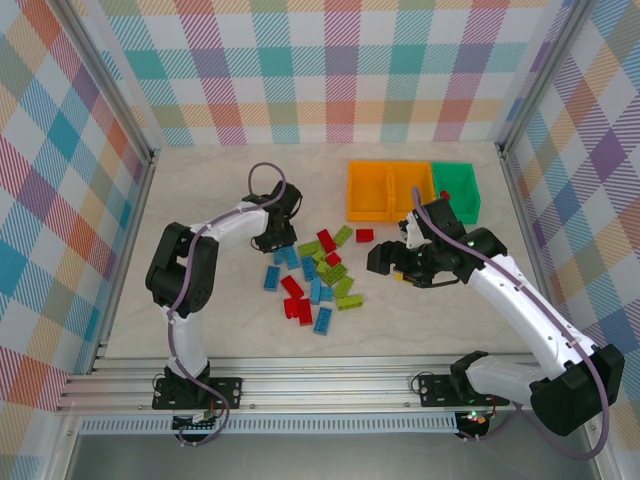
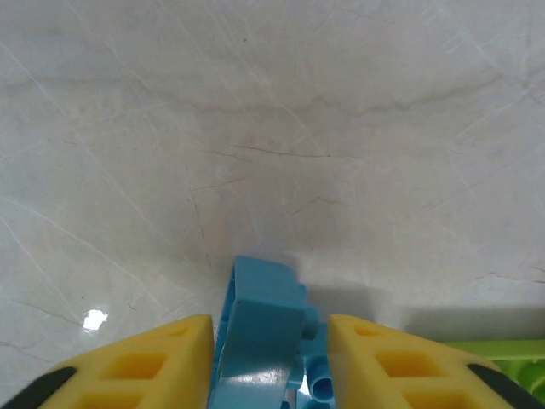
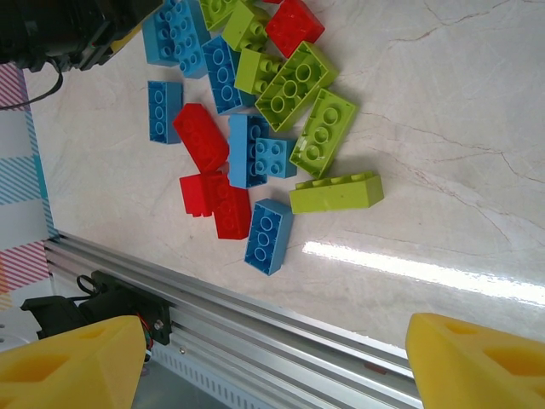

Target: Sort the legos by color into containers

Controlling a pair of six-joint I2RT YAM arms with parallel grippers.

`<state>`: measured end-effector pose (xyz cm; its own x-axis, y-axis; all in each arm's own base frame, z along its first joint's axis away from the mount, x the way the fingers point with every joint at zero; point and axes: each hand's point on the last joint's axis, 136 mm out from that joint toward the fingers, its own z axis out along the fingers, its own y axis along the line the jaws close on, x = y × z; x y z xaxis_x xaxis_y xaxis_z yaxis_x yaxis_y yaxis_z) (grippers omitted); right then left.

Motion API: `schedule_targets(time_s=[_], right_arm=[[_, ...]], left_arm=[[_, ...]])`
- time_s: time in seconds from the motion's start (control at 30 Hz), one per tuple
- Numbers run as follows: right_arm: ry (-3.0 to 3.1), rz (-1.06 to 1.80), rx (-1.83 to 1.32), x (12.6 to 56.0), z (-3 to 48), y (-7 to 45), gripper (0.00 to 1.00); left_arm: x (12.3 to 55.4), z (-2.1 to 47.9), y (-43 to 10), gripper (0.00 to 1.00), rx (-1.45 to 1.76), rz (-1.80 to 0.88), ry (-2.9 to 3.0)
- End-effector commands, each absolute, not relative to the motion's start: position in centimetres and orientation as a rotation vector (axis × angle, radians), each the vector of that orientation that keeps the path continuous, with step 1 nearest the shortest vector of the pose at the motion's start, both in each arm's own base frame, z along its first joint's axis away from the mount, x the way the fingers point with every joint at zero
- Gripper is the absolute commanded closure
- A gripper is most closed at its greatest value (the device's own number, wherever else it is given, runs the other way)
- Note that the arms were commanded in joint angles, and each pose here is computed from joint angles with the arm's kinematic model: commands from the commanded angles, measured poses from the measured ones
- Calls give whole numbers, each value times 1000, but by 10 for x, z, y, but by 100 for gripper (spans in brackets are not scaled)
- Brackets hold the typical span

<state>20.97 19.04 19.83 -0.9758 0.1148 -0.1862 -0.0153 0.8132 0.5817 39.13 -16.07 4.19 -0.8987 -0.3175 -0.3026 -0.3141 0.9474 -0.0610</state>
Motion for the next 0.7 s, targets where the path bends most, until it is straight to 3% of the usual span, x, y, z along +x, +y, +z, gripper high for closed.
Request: schedule_targets(time_s=[0.0,0.17,0.3,0.47,0.67], right_arm=[[2771,915,83,209,208,193,19],[2755,909,79,209,213,191,19],[2742,900,80,209,216,189,18],[2697,853,114,216,218,183,18],[2637,766,208,223,216,168,16]], left_arm=[[383,29,-153,66,-467,28,2841],[383,27,-153,74,-457,42,2849],[389,56,-165,81,-430,-72,2804],[404,140,-233,88,-171,-311,2630],[436,209,-323,88,83,-449,2401]])
